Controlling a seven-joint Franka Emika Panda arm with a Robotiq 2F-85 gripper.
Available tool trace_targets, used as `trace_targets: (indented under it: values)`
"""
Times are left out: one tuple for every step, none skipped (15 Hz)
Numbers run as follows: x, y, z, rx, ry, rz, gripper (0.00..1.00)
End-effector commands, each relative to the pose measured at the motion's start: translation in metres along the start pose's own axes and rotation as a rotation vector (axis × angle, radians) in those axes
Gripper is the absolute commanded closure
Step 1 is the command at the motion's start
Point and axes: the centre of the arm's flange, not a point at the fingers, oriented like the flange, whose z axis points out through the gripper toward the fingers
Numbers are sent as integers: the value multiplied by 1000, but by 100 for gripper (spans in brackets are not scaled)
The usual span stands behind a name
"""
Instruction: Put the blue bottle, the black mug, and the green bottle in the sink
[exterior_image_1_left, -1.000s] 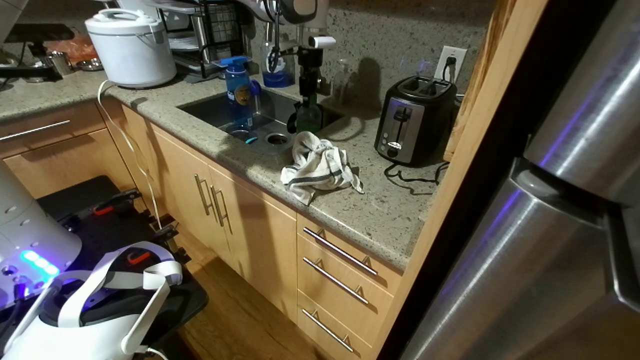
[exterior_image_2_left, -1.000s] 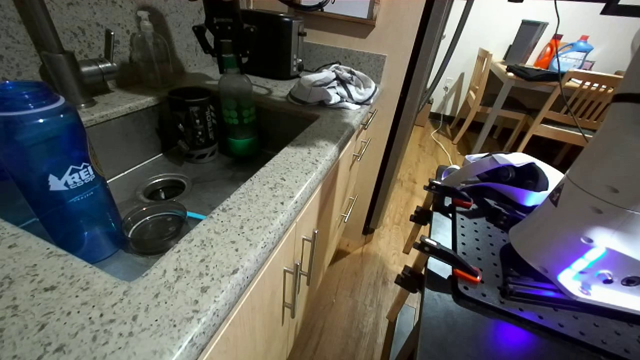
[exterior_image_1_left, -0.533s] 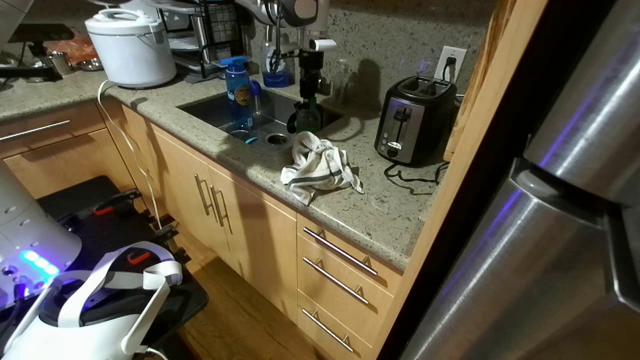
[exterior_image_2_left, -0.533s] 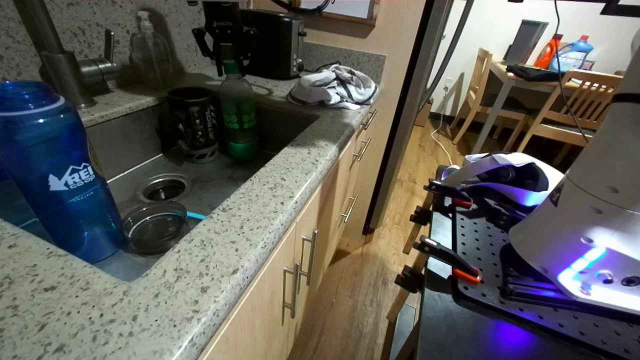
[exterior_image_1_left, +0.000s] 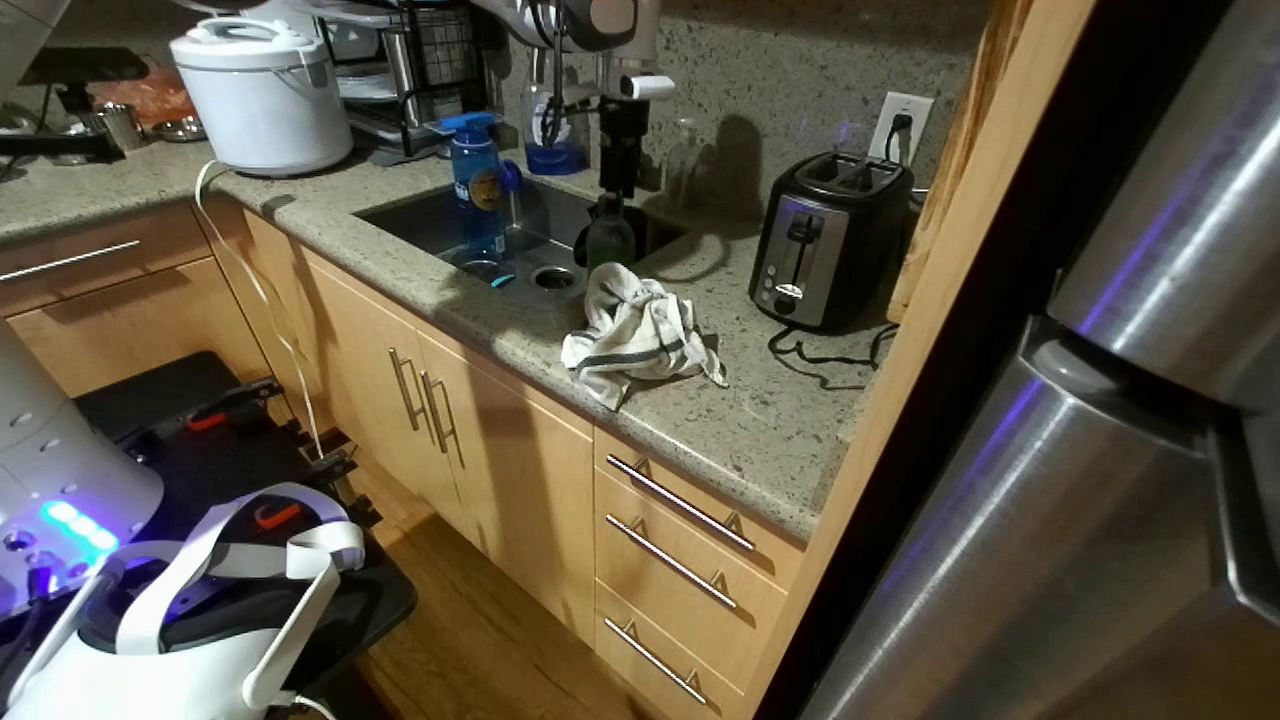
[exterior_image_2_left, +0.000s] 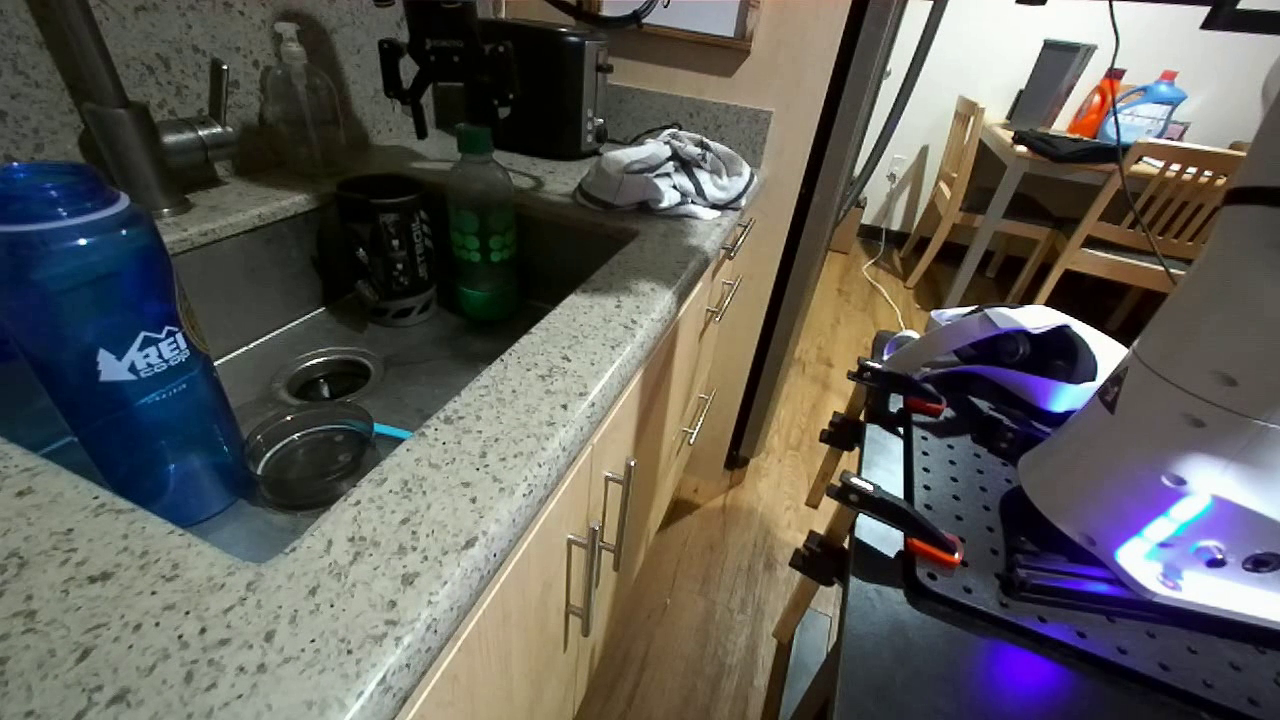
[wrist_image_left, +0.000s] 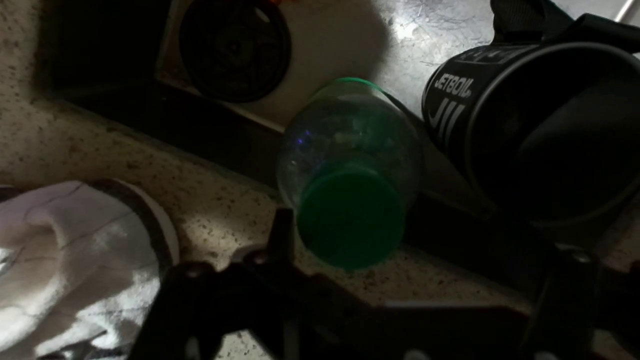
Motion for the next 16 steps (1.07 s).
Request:
trace_targets:
  values:
    - [5,-3,-9,1,-9,38,0]
    - [5,-1,-11,1,-7,43,0]
    - [5,5,-14,-1,-3,53,0]
    - [6,11,-17,-1,4,71,0]
    - [6,22,-23,-5,13,93,0]
    - [9,34,-28,-8,23,117,0]
    - [11,48,-35,-8,31,140,0]
    - [15,58,-41,-6,40,161,0]
    - [18,70,-48,-1,48,184,0]
    - [21,81,-54,4,56,204,0]
    - [23,93,-59,4,65,217,0]
    - [25,103,-65,1,70,228,0]
    - [25,115,-68,-4,79,237,0]
    - [25,124,-71,-10,88,242,0]
    - [23,133,-73,-15,100,240,0]
    - [22,142,-74,-16,109,241,0]
